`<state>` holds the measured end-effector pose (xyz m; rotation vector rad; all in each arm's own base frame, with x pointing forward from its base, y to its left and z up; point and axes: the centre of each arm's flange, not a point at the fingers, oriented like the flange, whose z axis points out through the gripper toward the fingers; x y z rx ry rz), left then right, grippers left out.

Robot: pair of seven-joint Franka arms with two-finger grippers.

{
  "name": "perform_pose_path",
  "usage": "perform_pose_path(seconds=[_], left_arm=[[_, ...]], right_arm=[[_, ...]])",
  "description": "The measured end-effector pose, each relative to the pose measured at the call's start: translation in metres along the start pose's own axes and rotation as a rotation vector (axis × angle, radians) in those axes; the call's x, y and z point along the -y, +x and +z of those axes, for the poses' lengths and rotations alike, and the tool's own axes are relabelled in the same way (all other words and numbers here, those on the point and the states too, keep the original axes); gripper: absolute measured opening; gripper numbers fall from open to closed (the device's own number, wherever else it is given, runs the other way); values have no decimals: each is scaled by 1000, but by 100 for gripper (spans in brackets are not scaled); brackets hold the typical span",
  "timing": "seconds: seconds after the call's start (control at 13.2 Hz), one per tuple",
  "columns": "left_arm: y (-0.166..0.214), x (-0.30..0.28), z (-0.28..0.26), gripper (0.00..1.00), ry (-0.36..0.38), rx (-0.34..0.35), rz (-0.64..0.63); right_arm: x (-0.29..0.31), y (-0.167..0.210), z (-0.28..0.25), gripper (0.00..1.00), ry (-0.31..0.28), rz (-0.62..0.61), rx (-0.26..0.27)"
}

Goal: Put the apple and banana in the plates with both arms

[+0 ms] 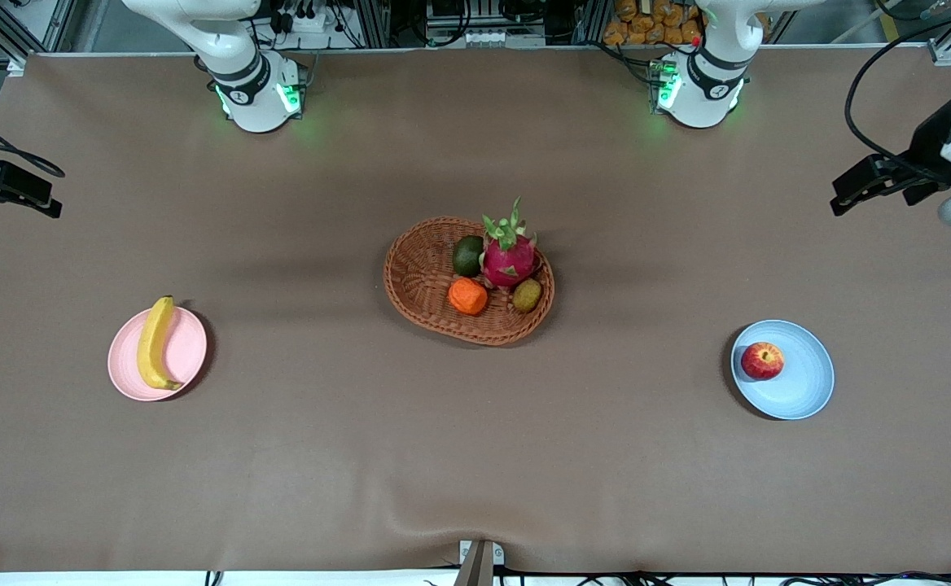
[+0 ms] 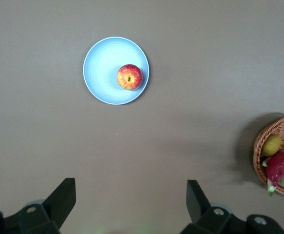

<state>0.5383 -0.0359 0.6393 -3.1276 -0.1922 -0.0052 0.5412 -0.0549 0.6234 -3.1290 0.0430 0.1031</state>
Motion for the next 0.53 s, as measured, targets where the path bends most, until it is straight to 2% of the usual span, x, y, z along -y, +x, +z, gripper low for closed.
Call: perform_pose_path(seconds=[0.23, 0.53], left_arm=[[-1, 7, -6, 100, -1, -12, 6], [-2, 6, -15, 100, -4, -30, 7]], right_arm=[[5, -2, -1, 100, 0, 72, 15], [6, -2, -1, 100, 0, 71, 14]])
